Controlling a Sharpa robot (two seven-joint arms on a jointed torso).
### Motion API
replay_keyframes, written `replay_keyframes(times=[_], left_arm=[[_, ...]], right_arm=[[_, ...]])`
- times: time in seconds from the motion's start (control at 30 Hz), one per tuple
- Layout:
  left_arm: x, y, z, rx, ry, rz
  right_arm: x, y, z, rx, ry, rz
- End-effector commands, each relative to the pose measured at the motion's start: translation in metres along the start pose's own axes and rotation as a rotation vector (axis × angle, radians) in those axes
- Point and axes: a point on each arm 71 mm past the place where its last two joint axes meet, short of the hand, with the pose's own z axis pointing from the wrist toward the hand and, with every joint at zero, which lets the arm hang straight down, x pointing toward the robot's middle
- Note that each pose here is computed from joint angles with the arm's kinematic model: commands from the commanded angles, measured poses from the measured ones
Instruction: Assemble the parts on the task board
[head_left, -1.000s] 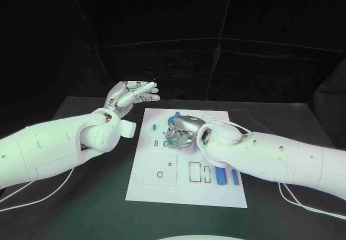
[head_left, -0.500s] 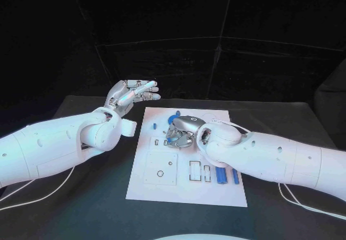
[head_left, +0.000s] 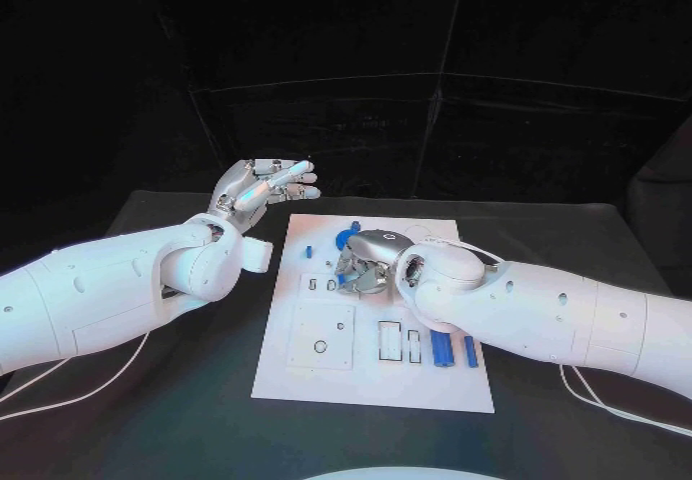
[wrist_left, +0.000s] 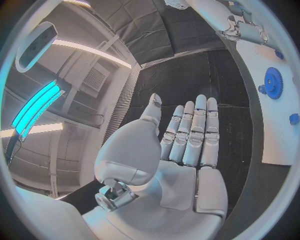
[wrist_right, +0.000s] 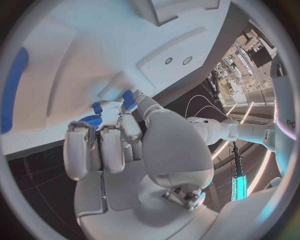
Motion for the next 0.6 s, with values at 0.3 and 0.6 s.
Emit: replay_keyframes(times=[0.3, 0.6], left_arm=[[0.0005, -0.0015, 0.0007, 0.006, 0.005, -0.01], [0.0005, -0.0013, 0.001, 0.006, 0.006, -0.01]], right_arm=[[0.0077, -0.0014, -0.0006, 0.018, 0.07, -0.049], [0.0085, -0.0018, -0.0007, 0.026, 0.081, -0.054]])
